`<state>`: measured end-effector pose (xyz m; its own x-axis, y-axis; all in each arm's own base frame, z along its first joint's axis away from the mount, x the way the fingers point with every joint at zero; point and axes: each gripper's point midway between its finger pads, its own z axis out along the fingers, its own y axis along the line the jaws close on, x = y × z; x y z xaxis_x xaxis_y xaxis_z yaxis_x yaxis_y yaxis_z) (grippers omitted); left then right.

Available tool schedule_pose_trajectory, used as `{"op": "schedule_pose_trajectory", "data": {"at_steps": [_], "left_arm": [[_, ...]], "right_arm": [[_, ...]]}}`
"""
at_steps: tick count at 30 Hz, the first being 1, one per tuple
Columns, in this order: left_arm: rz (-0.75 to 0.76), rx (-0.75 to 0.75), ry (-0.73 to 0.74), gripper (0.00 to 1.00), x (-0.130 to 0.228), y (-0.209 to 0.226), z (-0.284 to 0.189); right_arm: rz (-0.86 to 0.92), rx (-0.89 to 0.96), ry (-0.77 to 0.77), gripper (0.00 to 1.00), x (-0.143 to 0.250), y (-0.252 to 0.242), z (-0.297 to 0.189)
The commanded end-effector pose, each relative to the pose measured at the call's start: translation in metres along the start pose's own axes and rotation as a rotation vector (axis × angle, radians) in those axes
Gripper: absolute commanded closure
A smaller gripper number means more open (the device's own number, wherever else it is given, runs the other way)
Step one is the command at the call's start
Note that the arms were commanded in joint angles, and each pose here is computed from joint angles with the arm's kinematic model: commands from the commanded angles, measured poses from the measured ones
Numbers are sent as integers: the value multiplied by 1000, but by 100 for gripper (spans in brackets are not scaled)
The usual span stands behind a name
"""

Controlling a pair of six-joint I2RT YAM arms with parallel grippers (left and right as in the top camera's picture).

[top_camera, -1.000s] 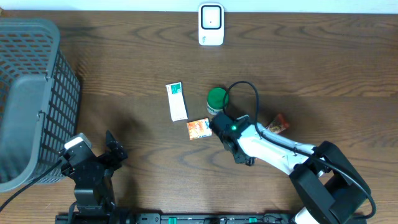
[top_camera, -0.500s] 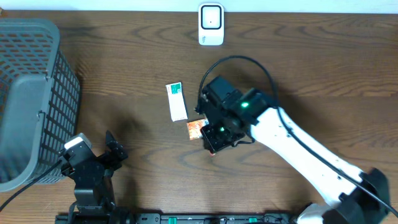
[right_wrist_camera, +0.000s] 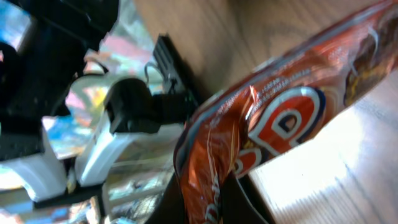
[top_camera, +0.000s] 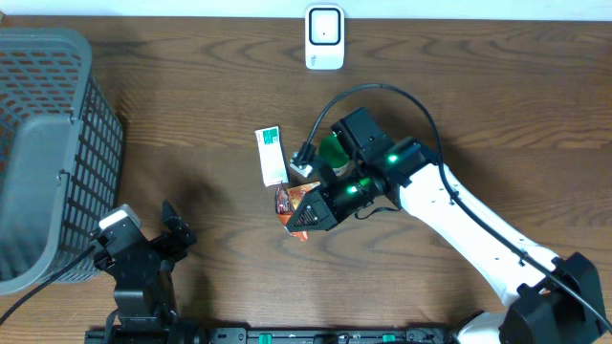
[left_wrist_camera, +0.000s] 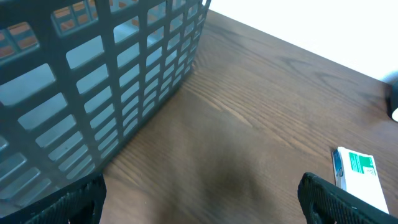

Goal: Scan the item barcode

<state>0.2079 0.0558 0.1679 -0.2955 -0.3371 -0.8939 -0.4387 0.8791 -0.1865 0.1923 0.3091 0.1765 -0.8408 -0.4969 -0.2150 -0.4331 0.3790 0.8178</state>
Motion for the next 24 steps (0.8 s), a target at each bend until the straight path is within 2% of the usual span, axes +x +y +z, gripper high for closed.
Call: {"op": "schedule_pose_trajectory", "data": {"at_steps": [1, 5, 15, 24], "left_arm": [[-7, -7, -1, 2, 0, 2, 0], [-7, -7, -1, 2, 0, 2, 0], [-7, -7, -1, 2, 0, 2, 0], [-7, -7, -1, 2, 0, 2, 0]], "right_arm": [[55, -155, 11, 99, 9, 1, 1], [145, -212, 6, 99, 21, -21, 2], [287, -165, -50, 99, 38, -66, -11], [423, 60, -74, 99, 58, -123, -24]]}}
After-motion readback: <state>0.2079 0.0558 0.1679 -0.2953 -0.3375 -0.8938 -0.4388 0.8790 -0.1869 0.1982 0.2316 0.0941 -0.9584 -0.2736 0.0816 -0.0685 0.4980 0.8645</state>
